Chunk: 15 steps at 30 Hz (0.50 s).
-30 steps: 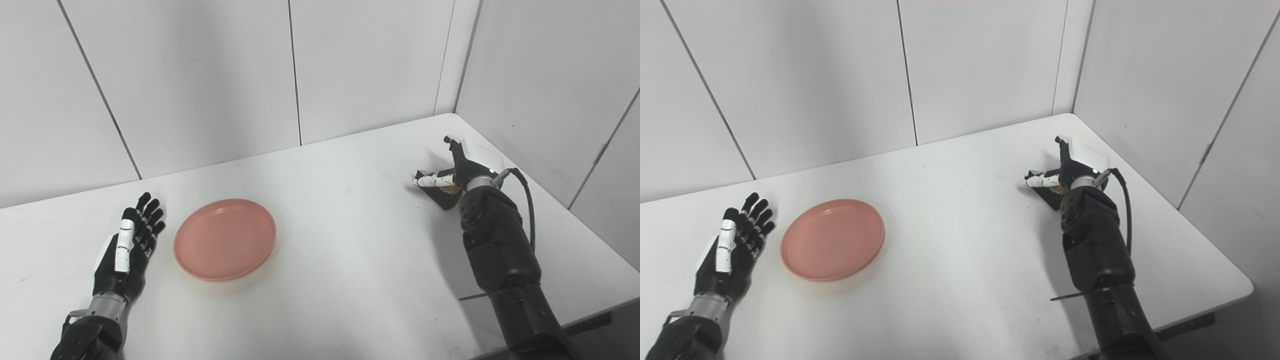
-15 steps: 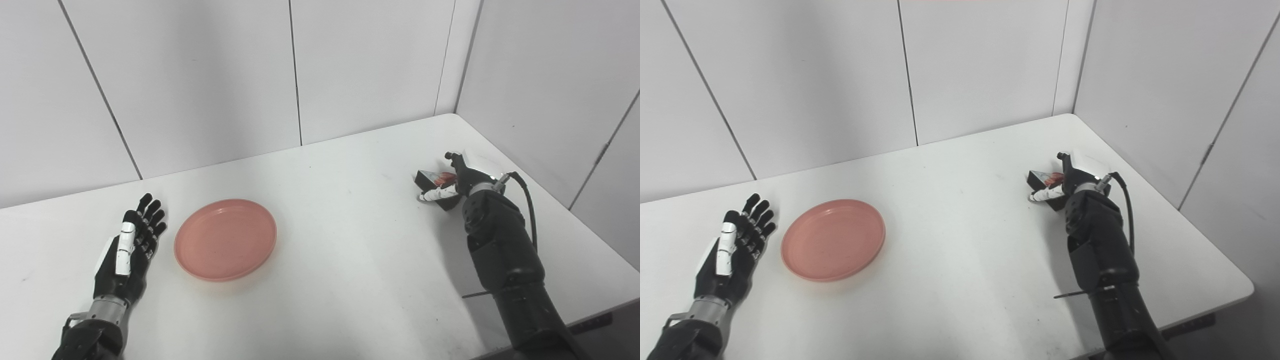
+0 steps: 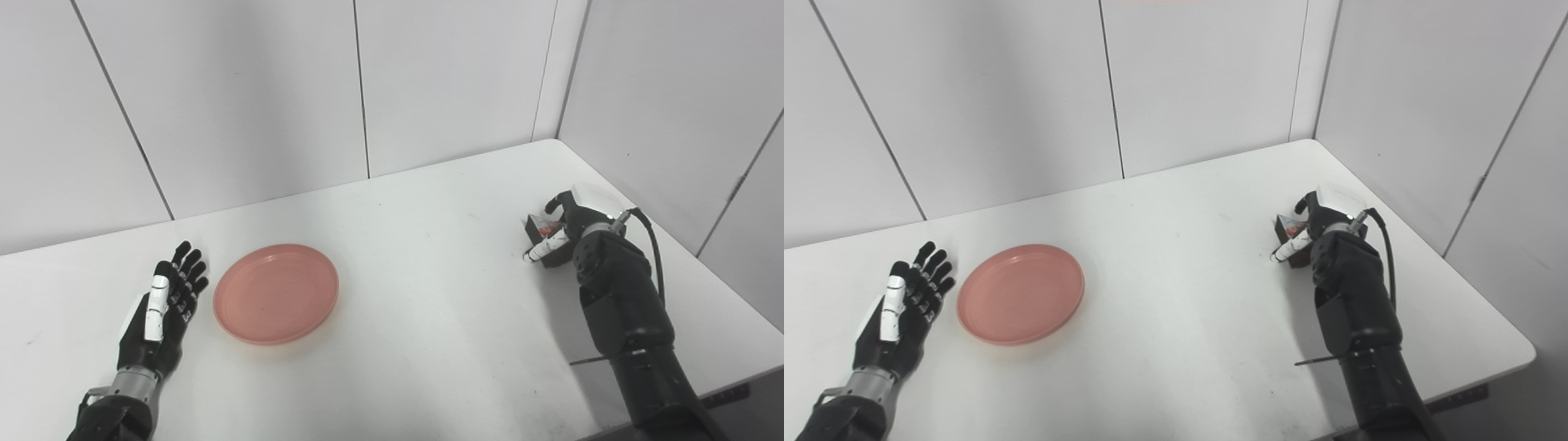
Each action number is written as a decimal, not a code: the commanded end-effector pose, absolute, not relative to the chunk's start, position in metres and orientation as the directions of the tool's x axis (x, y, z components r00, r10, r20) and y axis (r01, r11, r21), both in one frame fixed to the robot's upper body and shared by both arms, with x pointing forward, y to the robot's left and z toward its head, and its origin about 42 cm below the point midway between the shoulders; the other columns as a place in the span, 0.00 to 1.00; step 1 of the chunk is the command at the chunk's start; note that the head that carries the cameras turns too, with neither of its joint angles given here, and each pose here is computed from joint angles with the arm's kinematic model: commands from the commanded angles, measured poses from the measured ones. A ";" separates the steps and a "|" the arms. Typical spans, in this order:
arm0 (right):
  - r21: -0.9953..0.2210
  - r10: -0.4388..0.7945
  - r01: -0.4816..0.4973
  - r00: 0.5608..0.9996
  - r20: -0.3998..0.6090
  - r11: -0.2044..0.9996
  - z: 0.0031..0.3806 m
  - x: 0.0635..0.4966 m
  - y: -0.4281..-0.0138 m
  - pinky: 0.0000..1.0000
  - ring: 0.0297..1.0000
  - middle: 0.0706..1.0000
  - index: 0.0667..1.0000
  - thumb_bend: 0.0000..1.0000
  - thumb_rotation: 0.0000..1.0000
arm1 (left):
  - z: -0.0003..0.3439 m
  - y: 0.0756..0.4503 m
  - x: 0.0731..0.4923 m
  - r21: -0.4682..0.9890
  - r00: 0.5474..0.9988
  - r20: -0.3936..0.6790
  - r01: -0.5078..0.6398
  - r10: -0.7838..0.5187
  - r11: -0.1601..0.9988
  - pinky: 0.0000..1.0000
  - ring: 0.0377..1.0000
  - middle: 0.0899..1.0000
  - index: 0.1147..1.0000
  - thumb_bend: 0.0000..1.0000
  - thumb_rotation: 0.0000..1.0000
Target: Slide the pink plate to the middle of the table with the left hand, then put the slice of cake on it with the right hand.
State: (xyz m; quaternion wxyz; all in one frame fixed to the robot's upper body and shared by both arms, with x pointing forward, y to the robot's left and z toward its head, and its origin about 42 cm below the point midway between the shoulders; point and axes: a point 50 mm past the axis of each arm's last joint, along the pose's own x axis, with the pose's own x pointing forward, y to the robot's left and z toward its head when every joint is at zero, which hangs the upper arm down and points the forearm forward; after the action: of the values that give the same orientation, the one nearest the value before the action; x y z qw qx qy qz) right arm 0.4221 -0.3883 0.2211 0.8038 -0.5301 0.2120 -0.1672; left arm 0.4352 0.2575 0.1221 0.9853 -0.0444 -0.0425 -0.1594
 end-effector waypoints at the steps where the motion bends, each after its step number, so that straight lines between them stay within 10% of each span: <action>1: -0.921 -0.510 0.160 0.859 -0.048 0.355 0.240 0.422 -0.389 0.22 0.30 0.40 0.50 0.54 0.00 | 0.129 0.253 0.437 -0.070 0.939 0.135 0.326 -0.315 0.943 1.00 1.00 1.00 1.00 0.66 1.00; 4: -0.903 -0.521 0.221 0.854 -0.002 0.367 0.240 0.421 -0.388 0.35 0.43 0.46 0.45 0.53 0.00 | 0.129 0.252 0.437 -0.063 0.938 0.139 0.329 -0.318 0.942 1.00 1.00 1.00 1.00 0.67 1.00; 8: -0.876 -0.523 0.278 0.851 0.035 0.394 0.241 0.421 -0.389 0.25 0.33 0.36 0.46 0.52 0.00 | 0.129 0.249 0.435 -0.064 0.936 0.139 0.334 -0.322 0.941 1.00 1.00 1.00 1.00 0.69 1.00; 15: -0.814 -0.496 0.349 0.864 0.087 0.464 0.255 0.420 -0.394 0.35 0.42 0.46 0.43 0.53 0.00 | 0.130 0.229 0.430 -0.097 0.938 0.133 0.335 -0.321 0.937 1.00 1.00 1.00 1.00 0.69 1.00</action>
State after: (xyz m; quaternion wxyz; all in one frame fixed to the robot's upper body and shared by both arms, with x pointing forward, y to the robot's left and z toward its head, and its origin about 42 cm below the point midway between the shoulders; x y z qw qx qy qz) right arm 0.4145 -0.3889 0.2152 0.8533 -0.4509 0.1453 -0.2180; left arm 0.4281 0.2392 0.1225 0.9839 -0.0583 -0.0461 -0.1623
